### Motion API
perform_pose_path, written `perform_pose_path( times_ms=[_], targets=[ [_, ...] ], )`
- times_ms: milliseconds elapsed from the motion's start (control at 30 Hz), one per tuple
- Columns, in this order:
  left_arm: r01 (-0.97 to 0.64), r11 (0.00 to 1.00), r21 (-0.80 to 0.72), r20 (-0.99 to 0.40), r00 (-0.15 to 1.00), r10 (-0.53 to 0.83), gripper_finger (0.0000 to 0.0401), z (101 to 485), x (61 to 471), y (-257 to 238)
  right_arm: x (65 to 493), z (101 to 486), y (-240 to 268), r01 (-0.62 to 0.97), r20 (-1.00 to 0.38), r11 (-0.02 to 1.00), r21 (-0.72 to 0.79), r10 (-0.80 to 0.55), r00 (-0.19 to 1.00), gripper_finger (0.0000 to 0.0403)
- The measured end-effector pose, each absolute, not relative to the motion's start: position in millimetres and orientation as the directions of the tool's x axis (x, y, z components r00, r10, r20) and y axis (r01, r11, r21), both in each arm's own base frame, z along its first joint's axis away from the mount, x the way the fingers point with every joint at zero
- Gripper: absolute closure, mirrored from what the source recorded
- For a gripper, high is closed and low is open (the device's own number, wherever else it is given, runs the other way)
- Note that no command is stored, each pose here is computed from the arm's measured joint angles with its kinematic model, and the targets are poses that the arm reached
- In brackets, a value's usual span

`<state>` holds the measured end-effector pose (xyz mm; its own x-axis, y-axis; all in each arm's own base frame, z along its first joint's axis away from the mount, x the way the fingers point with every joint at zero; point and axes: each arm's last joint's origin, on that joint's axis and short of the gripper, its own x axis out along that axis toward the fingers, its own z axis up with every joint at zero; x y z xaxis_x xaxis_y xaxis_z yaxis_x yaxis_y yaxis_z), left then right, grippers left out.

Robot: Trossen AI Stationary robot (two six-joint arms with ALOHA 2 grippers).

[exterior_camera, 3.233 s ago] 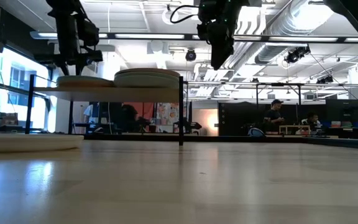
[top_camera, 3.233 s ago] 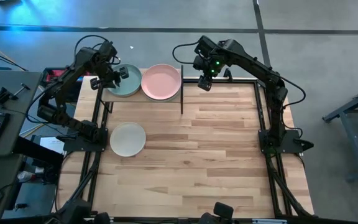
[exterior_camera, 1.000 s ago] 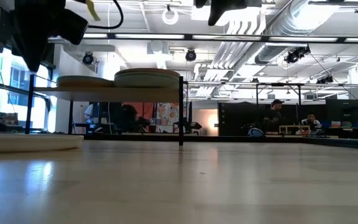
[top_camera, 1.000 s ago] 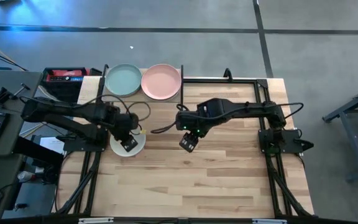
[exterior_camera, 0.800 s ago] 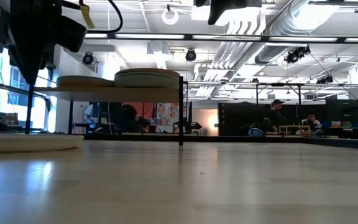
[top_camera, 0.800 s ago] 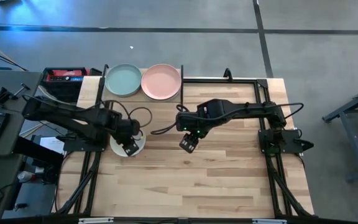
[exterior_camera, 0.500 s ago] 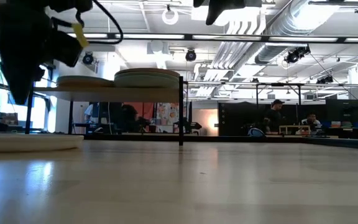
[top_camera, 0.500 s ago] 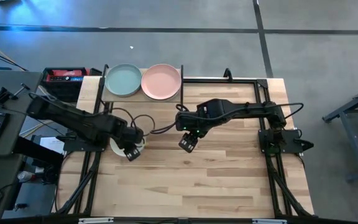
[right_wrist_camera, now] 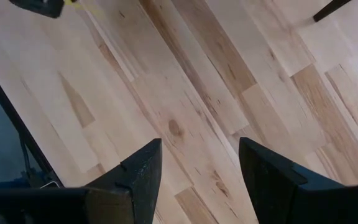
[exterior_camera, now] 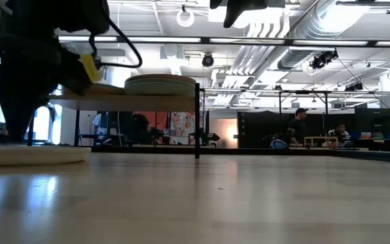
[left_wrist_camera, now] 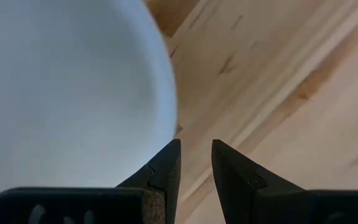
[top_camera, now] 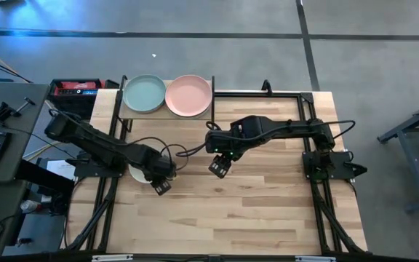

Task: Place and stack plates onto a shelf
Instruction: Stack the white plate on top of the light blue plate on the shelf

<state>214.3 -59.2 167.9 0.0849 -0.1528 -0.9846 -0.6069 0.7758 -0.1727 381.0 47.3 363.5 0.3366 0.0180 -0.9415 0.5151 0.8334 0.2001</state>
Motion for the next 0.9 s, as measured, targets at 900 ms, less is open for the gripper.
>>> perform_pose_path(
  times_ms=[900],
  targets=[
    [-0.645, 0.762, -0.058, -0.995, -0.027, -0.098, 0.0394, 142.1, 221.3, -61.4, 380.9, 363.5, 47.3, 0.512, -0.942, 0.835, 0.2, 0.019, 0.336, 0.0213]
  ],
)
